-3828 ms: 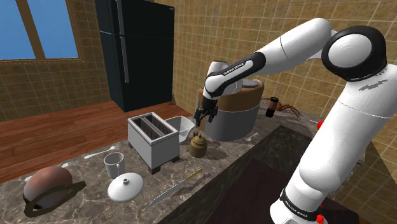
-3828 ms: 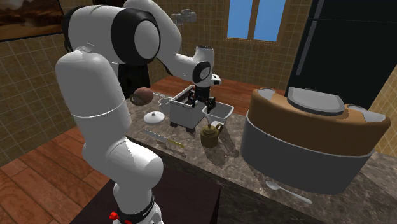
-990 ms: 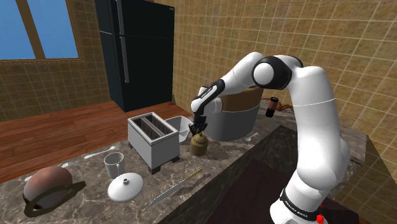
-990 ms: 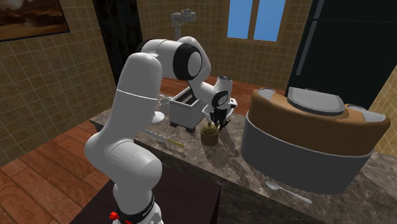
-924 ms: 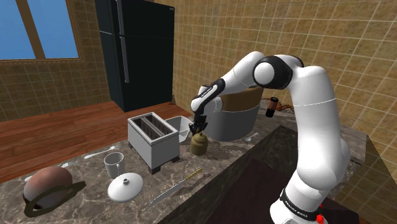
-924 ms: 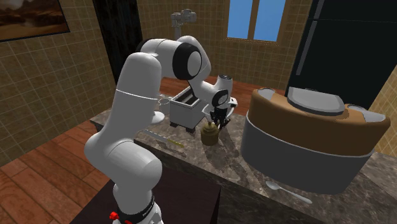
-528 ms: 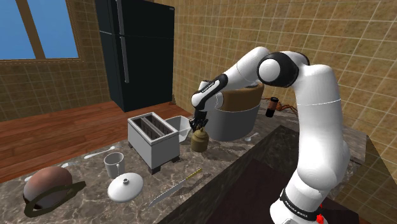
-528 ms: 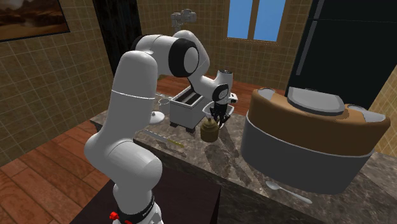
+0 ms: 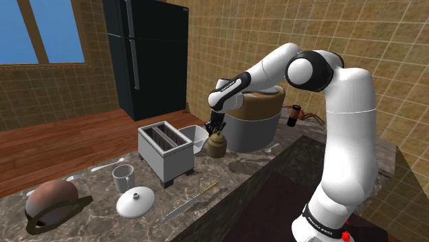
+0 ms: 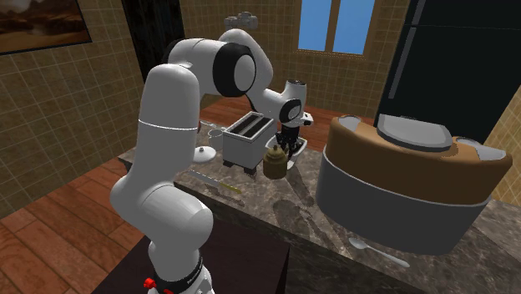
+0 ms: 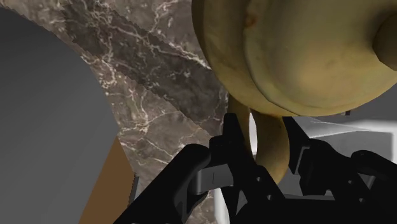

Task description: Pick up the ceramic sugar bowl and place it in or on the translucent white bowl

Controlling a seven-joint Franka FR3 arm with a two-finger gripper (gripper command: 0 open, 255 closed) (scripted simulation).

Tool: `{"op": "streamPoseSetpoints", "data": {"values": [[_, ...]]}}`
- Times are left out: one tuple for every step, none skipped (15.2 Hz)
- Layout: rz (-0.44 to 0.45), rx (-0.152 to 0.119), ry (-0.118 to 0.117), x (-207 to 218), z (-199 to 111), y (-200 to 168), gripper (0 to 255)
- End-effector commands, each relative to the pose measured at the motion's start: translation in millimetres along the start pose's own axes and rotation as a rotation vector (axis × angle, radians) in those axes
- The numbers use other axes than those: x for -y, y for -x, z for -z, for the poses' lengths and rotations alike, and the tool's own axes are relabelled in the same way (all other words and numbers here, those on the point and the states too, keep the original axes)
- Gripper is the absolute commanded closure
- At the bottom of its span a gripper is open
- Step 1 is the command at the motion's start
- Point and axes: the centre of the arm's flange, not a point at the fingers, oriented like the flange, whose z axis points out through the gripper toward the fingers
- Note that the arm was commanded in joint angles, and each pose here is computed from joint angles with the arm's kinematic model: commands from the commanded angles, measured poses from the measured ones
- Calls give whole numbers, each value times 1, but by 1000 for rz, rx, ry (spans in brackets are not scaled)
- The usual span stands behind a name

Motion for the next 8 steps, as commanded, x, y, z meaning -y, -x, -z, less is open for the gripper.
{"op": "streamPoseSetpoints", "data": {"values": [[0, -2, 0, 0, 12, -2, 255], [0, -2, 0, 1, 17, -3, 255], [0, -2, 0, 1, 22, -3, 255], [0, -2, 0, 2, 27, -3, 255], [0, -2, 0, 2, 33, -3, 255], [0, -2, 0, 3, 38, -4, 255], [0, -2, 0, 3, 43, -4, 255], [0, -2, 0, 3, 48, -4, 255]]}}
